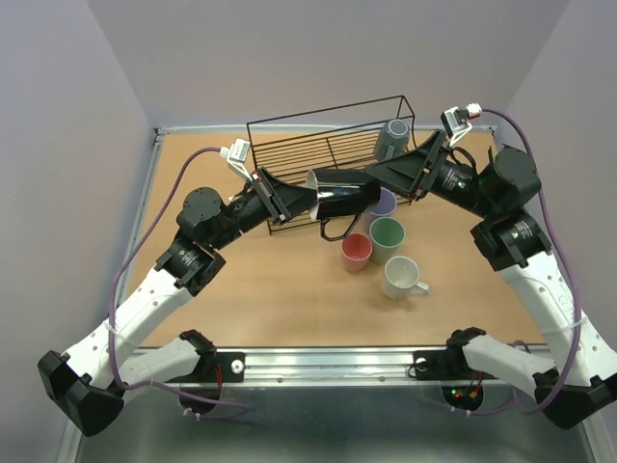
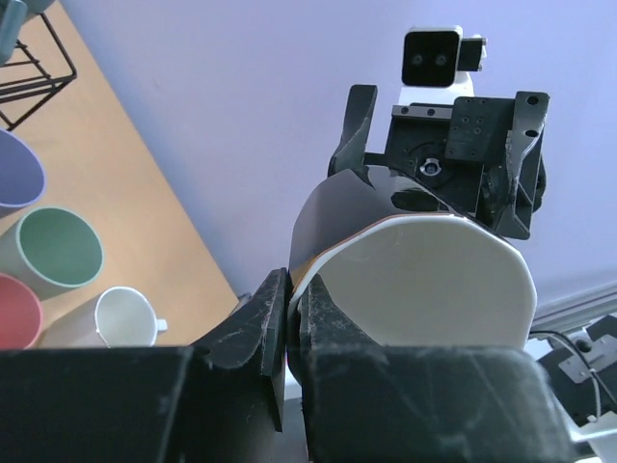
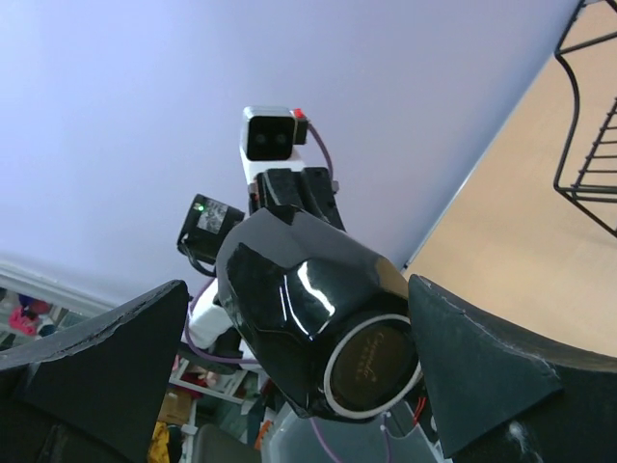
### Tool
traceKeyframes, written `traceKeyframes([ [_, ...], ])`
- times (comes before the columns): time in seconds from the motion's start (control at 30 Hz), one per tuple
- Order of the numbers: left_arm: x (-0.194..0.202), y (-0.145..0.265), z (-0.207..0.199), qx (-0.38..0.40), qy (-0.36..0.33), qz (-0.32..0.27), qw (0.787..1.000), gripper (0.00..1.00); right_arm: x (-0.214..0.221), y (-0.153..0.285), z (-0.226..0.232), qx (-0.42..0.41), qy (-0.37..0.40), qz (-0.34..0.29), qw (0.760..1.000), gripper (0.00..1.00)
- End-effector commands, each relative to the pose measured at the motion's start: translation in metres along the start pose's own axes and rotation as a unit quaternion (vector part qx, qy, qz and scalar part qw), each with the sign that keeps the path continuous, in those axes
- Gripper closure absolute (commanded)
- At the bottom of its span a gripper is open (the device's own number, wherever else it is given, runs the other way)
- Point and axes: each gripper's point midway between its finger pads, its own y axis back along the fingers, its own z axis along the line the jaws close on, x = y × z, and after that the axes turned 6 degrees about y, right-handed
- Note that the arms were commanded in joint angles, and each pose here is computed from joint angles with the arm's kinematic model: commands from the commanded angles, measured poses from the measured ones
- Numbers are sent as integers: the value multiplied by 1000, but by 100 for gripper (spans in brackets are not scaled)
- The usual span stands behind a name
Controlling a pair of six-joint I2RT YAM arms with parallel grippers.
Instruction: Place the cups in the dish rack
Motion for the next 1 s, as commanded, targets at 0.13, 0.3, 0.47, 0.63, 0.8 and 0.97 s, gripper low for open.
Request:
traceKeyframes([
  [0.13, -31, 19, -86, 186, 15, -49, 981, 100, 3, -6, 11, -48, 18, 11, 999, 0],
  [0.3, -37, 25, -92, 195, 11, -52, 979, 100, 6, -9, -1, -36, 12, 12, 999, 0],
  [0.47, -35, 26, -91, 192, 7, -44, 980, 100, 6, -13, -5, -33, 8, 15, 999, 0],
  [0.63, -32, 22, -81, 192, 20, -39, 980, 100, -1, -18, 1, -44, 8, 13, 999, 0],
  [0.8, -34, 15, -79, 197, 24, -35, 980, 100, -6, -23, 8, -74, -14, 6, 997, 0],
  [0.97, -35, 6, -76, 193, 23, -27, 981, 100, -10, -24, 17, -108, -23, -6, 994, 0],
])
